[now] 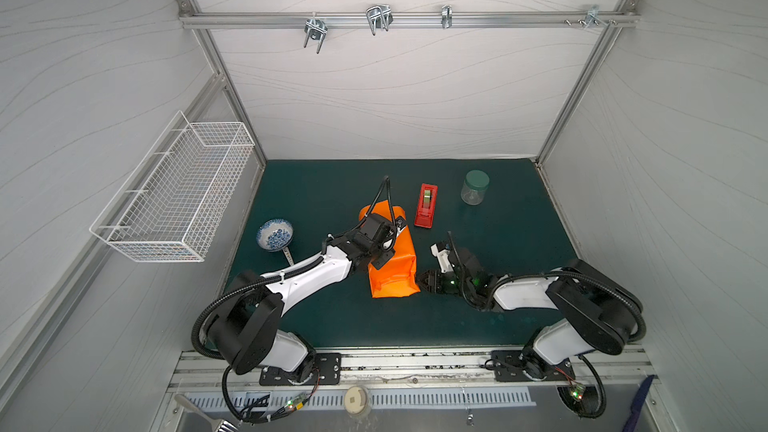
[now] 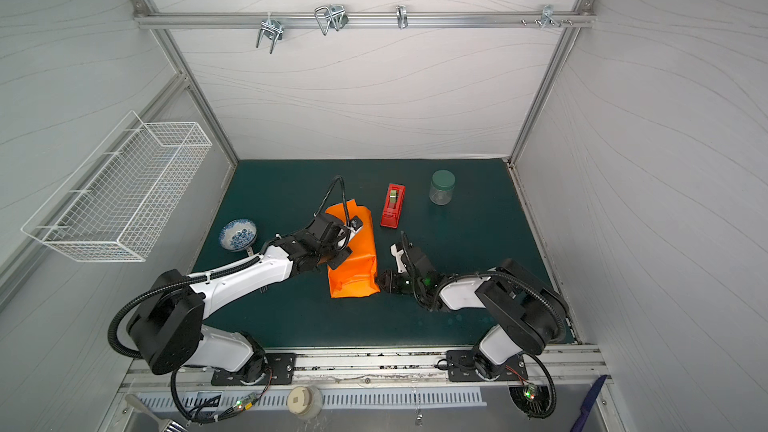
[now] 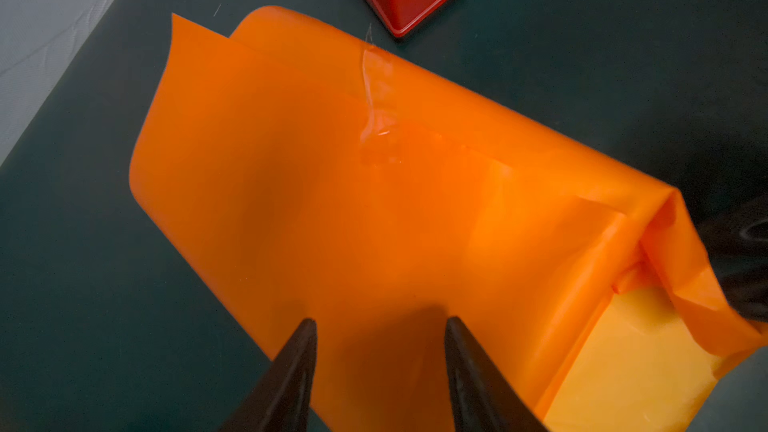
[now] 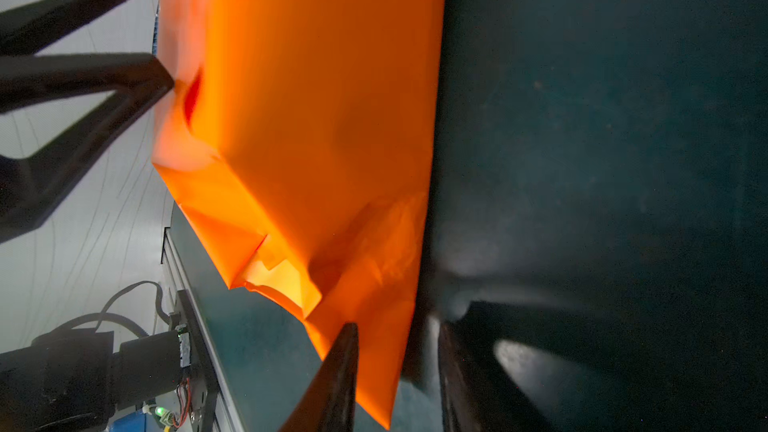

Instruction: Wrap the gift box in paper

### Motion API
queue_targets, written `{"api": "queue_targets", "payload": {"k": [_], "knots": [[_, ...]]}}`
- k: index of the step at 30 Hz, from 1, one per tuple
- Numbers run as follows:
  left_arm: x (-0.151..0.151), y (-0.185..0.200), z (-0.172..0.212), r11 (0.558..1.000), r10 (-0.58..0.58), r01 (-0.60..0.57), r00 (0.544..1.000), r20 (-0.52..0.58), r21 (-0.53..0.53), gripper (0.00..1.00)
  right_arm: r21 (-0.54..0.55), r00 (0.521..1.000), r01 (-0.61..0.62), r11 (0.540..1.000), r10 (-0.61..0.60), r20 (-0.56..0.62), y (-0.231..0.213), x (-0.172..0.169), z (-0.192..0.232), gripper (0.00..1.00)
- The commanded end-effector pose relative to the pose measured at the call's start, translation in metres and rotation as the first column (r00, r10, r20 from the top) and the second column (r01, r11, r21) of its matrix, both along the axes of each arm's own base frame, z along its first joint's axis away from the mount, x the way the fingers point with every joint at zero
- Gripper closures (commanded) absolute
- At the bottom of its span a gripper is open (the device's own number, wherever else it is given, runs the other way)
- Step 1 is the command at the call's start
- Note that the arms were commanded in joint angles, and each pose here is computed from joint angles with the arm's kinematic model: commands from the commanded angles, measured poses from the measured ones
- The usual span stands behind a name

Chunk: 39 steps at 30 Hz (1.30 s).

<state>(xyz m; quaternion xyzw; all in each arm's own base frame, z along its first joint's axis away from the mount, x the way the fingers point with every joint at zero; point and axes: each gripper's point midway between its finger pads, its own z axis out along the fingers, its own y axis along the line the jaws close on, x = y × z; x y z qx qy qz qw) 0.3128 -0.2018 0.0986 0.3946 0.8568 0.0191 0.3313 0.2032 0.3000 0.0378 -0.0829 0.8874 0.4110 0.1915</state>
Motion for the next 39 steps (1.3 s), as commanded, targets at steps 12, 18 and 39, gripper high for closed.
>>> {"api": "queue_targets", "payload": {"k": [12,18,39], "knots": [[-0.006,0.006,-0.014,1.000,0.006,-0.005,0.999,-0.042,0.027,0.47,0.060,0.998,0.052,0.997,-0.055,0.041,0.032,0.019,0.014,0.74],[-0.008,0.005,-0.017,1.000,0.004,-0.004,0.999,-0.045,0.016,0.48,0.087,0.995,0.071,0.994,-0.077,0.069,0.038,0.022,0.021,0.77],[-0.009,0.005,-0.020,1.000,0.003,-0.003,0.999,-0.046,0.012,0.49,0.048,0.976,0.176,0.983,-0.181,0.120,0.040,0.038,-0.010,0.83]]}}
